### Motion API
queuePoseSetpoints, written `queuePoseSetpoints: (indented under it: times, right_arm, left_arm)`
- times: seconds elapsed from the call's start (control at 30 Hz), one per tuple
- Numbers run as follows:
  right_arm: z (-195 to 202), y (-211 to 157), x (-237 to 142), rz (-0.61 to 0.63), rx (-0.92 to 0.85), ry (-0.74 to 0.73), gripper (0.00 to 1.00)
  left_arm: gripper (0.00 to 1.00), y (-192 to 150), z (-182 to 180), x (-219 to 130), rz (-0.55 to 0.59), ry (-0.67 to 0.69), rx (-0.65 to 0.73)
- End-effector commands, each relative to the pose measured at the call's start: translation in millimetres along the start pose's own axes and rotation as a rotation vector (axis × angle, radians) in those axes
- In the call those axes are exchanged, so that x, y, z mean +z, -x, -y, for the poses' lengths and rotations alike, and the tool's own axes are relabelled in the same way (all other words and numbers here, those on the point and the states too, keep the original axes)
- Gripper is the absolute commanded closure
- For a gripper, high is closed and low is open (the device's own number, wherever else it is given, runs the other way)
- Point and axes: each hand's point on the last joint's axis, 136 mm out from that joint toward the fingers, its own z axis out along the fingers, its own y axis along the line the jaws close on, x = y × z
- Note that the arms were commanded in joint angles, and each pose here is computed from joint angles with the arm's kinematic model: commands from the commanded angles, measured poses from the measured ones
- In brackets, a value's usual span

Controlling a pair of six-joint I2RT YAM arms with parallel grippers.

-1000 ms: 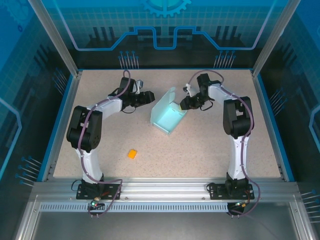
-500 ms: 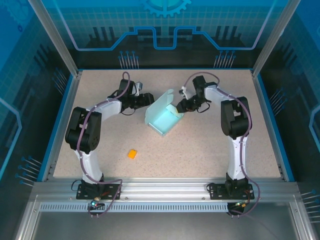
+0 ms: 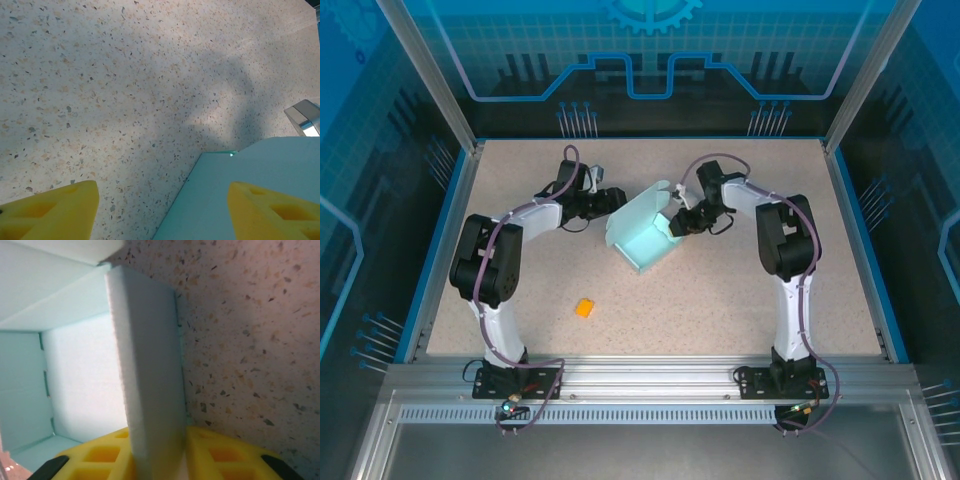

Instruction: Fold the paper box

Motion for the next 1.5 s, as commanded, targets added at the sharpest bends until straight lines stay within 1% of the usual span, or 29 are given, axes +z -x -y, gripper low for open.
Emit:
queuePoseSetpoints:
  times: [0.0, 0.33, 0.5, 1.03, 1.13, 1.27, 1.43, 1.47]
  right_arm:
    - [-1, 0, -8, 0.014, -0.015, -0.102, 0.75]
    - [20, -10, -7, -0.021, -0.042, -0.437, 0.84]
    - [26, -15, -6, -0.044, -0.075, -0.585, 0.87]
    - [38, -21, -8, -0.152, -0.159, -0.927, 0.94]
    - [35, -17, -8, -0.136, -0.168, -0.913, 0.94]
    - [21, -7, -11, -0.062, -0.152, -0.801, 0.9]
    - [6, 8, -17, 0.032, -0.117, -0.657, 0.82]
    - [3, 11, -18, 0.048, -0.109, -0.627, 0.79]
  left_arm:
    - [0.3, 6, 3, -12, 0.03, 0.003, 0.028]
    - [0.3, 4, 1, -13, 0.029, 0.002, 0.023]
    - [0.3, 1, 0, -13, 0.026, 0.002, 0.02]
    - [0.3, -2, -2, -12, 0.019, 0.003, 0.017]
    - [0.3, -4, -2, -11, 0.014, 0.0, 0.015]
    - [0.3, -3, -1, -12, 0.016, 0.002, 0.02]
    - [0.3, -1, 0, -13, 0.019, -0.001, 0.019]
    - [0.3, -1, 0, -13, 0.02, 0.0, 0.02]
